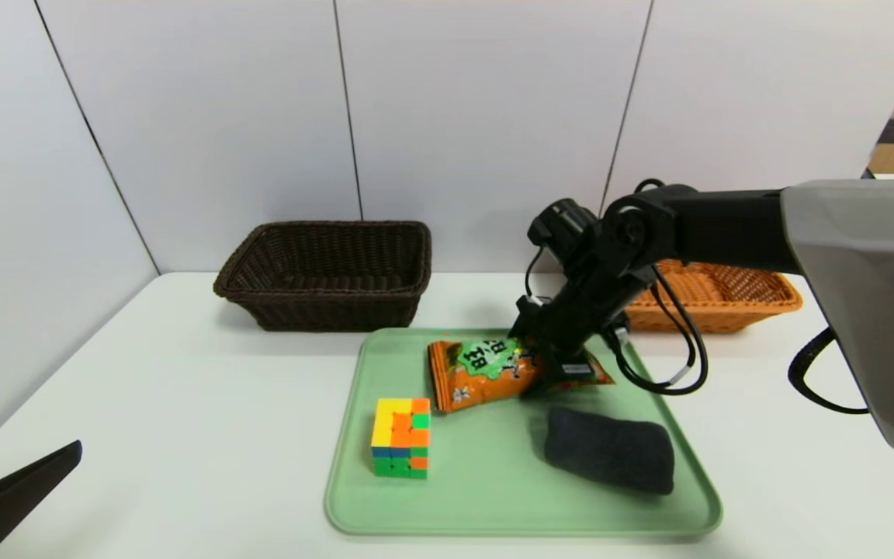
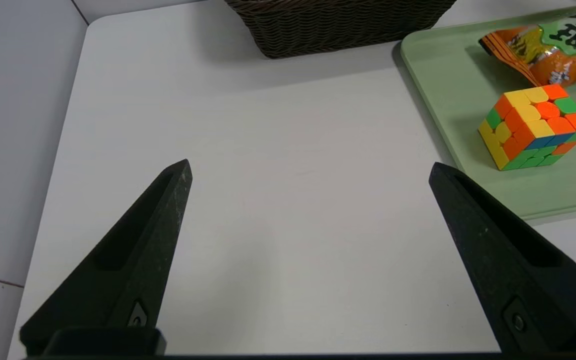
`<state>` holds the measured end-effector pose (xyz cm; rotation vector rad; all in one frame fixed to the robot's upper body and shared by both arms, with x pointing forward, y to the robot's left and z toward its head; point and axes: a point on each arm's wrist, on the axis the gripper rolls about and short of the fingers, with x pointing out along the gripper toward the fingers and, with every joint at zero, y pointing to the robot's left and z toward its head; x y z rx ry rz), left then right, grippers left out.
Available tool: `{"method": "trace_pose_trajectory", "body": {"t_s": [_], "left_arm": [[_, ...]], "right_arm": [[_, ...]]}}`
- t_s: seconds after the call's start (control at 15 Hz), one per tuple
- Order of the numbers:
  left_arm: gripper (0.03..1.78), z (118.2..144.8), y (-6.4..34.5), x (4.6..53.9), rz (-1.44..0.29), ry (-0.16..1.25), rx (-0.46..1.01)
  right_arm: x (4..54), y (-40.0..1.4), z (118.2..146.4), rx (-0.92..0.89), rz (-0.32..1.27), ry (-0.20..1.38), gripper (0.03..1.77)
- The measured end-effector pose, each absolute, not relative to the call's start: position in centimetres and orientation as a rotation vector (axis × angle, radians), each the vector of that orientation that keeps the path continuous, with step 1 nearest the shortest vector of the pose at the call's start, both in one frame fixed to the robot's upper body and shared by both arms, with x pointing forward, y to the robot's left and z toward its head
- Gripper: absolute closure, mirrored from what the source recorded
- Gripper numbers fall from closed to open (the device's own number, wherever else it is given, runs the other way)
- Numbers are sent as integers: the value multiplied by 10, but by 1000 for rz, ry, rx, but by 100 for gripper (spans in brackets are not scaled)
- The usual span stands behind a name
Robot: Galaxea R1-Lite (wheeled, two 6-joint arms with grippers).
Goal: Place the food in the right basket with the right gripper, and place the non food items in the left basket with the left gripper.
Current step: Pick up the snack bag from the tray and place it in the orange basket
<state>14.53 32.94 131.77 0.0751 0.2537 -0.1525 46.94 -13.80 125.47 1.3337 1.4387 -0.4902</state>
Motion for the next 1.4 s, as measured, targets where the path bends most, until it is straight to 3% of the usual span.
{"method": "trace_pose_trajectory", "body": {"t_s": [0.2,0.27,1.07,1.4], "left_arm": [[12,1316,329,146,-152,262,75],[12,1314,329,146,-152,266,76],[12,1306,330,143,-152,285,74],[12,1305,330,143,-152,287,74]], "right_arm": [[465,-135,1261,1332,-463,1447,110],[462,-133,1266,1333,-440,1449,140],[397,-129,1352,1162,-84,1426,143],[386,-143,1378,988,31,1234,143]]}}
